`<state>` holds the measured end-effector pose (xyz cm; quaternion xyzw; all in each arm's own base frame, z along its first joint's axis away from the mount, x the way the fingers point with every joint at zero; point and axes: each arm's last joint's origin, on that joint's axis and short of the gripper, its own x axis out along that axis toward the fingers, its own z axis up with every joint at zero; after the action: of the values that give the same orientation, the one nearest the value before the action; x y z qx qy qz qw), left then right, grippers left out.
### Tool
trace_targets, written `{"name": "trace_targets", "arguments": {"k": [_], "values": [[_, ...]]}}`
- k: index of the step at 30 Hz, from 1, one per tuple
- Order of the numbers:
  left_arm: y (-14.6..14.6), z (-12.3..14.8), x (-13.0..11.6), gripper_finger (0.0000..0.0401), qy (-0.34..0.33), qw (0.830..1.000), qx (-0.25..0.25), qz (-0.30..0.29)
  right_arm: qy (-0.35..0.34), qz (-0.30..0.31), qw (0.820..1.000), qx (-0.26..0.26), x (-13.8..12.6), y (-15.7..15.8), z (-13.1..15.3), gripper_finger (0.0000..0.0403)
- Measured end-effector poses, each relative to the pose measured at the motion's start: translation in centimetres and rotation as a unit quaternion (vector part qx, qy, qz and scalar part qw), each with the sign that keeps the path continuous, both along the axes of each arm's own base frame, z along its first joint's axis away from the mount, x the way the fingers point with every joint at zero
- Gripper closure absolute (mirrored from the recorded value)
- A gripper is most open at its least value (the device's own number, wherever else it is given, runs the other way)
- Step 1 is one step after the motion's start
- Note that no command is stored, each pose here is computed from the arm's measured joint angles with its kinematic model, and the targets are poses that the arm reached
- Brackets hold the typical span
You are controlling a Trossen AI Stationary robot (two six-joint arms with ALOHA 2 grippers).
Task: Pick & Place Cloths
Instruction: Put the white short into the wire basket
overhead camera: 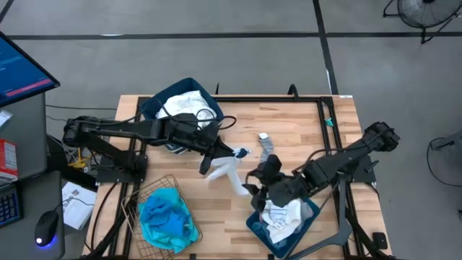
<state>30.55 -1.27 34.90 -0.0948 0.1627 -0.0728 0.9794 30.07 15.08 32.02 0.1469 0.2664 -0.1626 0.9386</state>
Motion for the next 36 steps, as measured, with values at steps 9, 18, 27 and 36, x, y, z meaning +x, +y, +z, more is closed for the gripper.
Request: {"name": "trace_targets", "arguments": {"k": [9,18,27,36], "values": [[0.1,0.0,0.0,0.0401,0.001,1.000,-0.005,0.013,0.059,-0.044,0.997,-0.027,2.8,-2.2,-3.3,0.0098],[0.1,0.0,0.0,0.0401,0.001,1.000,-0.009,0.016,0.063,-0.073,0.995,-0.023,5.7,-3.2,-6.3,0.0104],[0.1,0.0,0.0,0.0398,0.001,1.000,-0.009,0.016,0.049,-0.075,0.996,-0.016,6.1,-3.8,-5.9,0.0379],[0.1,0.1,0.0,0.0386,-0.004,1.000,0.019,0.008,0.049,-0.060,0.997,0.024,5.3,-1.4,-4.2,0.0399]]}}
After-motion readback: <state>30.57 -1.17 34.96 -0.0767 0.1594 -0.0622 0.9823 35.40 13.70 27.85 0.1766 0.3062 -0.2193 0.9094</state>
